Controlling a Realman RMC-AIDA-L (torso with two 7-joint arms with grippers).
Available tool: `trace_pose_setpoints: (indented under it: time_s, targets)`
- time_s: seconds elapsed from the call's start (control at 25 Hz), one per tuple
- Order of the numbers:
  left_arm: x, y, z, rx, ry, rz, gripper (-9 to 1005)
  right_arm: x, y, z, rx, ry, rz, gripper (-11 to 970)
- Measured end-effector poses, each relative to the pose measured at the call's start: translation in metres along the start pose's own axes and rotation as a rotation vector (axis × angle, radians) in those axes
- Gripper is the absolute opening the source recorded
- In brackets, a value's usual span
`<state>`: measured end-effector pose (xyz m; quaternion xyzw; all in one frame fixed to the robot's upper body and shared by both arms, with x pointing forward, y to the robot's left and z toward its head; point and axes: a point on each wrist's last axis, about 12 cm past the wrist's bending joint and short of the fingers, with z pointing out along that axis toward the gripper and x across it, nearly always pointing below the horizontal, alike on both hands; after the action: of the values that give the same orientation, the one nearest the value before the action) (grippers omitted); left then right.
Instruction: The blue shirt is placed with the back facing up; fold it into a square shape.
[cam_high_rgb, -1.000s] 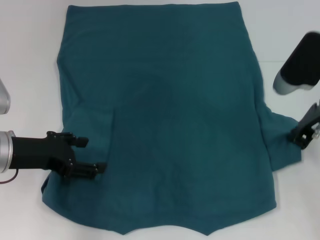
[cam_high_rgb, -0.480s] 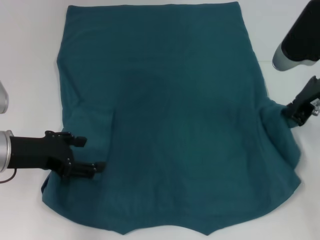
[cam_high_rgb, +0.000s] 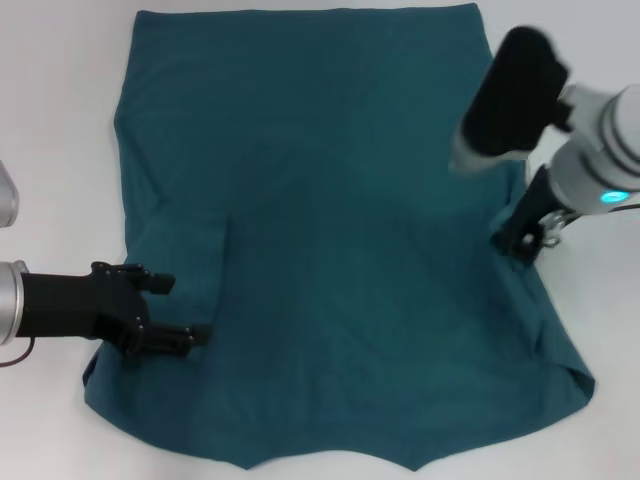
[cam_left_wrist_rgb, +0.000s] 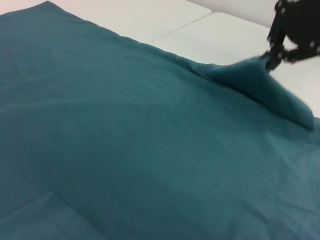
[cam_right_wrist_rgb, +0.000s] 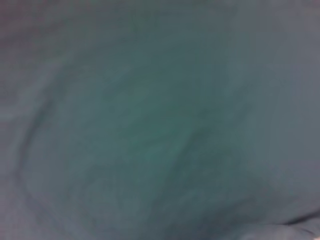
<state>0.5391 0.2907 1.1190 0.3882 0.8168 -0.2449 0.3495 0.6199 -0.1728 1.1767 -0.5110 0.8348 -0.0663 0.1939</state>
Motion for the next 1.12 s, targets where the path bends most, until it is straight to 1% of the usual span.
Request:
trace_pose_setpoints:
  time_s: [0.16, 0.36, 0.48, 0.6, 0.72, 0.84, 1.0, 1.12]
  targets:
    - [0.002, 0.000, -0.001, -0.002, 0.001, -0.006, 904, -0.011, 0.010, 0.014, -0.021, -0.028, -0.016, 136]
    - [0.005, 0.000, -0.002, -0.006, 0.001, -0.013, 903, -0.018, 0.015, 0.016, -0.064, -0.122, 0.001, 153]
    - [0.006, 0.000, -0.002, -0.006, 0.002, -0.017, 903, -0.018, 0.013, 0.017, -0.061, -0.137, 0.009, 274]
    - [0.007, 0.000, -0.001, -0.007, 0.003, -0.019, 903, -0.010, 0.008, 0.020, -0.018, -0.080, 0.026, 395]
    - [0.007, 0.000, -0.001, -0.007, 0.004, -0.019, 903, 0.001, 0.003, 0.019, 0.020, -0.007, 0.054, 488]
    - [0.007, 0.000, -0.001, -0.008, 0.005, -0.017, 903, 0.012, 0.000, 0.016, 0.045, 0.022, 0.083, 581]
    - [0.006, 0.001, -0.001, -0.009, 0.005, -0.014, 903, 0.022, 0.002, 0.016, 0.030, 0.047, 0.095, 706]
    - [0.005, 0.001, 0.000, -0.009, 0.004, -0.009, 903, 0.026, 0.006, 0.024, 0.018, 0.063, 0.095, 800]
